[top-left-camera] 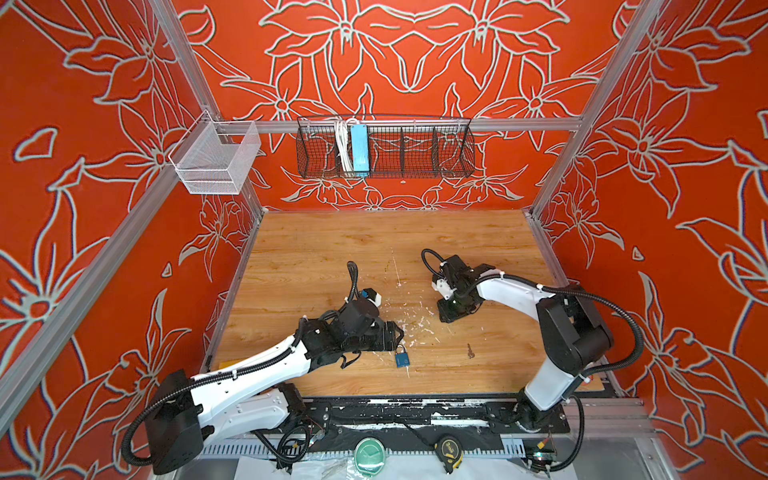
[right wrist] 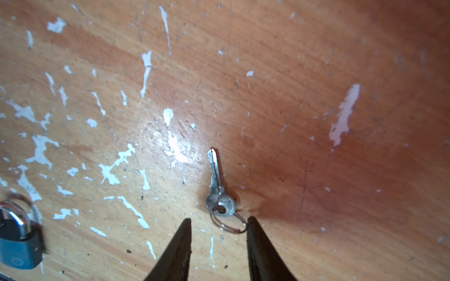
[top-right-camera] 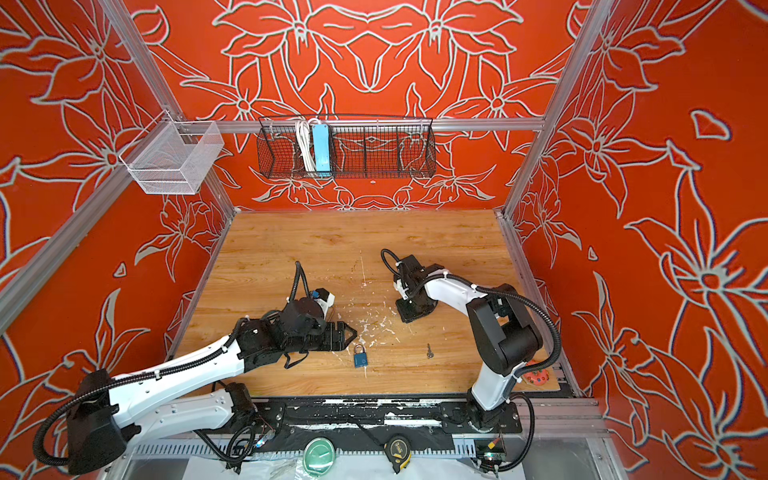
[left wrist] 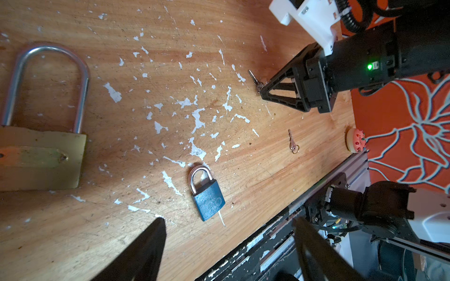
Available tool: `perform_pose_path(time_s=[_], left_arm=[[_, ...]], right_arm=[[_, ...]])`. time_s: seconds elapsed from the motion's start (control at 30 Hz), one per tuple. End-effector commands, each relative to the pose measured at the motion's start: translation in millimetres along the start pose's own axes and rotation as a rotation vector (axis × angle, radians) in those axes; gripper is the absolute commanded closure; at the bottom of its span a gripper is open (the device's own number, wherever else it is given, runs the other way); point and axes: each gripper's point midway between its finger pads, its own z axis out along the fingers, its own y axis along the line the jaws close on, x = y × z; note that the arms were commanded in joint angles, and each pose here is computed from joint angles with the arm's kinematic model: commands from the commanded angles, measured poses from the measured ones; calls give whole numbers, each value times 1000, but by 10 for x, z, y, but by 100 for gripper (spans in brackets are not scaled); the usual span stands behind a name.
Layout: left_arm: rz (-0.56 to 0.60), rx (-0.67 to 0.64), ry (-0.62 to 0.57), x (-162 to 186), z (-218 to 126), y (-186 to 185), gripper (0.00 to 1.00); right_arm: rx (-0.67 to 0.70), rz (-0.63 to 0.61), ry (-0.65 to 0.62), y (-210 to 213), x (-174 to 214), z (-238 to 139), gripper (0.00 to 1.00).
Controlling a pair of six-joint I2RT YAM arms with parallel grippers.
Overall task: Unlock with the key
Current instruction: 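Lower the right gripper and close it on the key ring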
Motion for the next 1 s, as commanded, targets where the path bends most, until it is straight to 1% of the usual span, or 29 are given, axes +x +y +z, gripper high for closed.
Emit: perform_pose_path(time_s=[0.0,0.1,0.2,0.37,0.5,0.6,0.7,0.97], left_arm=[[-5,-20,8,17,1,25,18],[-5,-22,11,21,6,25,18],[-3,-21,13,15,13,15,18],[-2,-23,15,10,22,10,18],[-6,-26,18,18,36,17,18],[-7,-24,19,12,48,7,18],[-6,-21,20,5,63,-8,18],[-2,-19,32,0,96,-37,18]], right_arm=[[22,-4,3,-39,32,-78,56],[60,-30,-7,-103,-14,-82,49],[59,-61,-9,-96,-80,-77,48],[-2,-93,-27,22,-178,-78,48],[-50,-113,-32,124,-160,-63,50],[-53,-113,-13,138,-95,-26,51],[-51,-105,-3,135,-50,1,52],[-6,-85,37,63,52,13,59]])
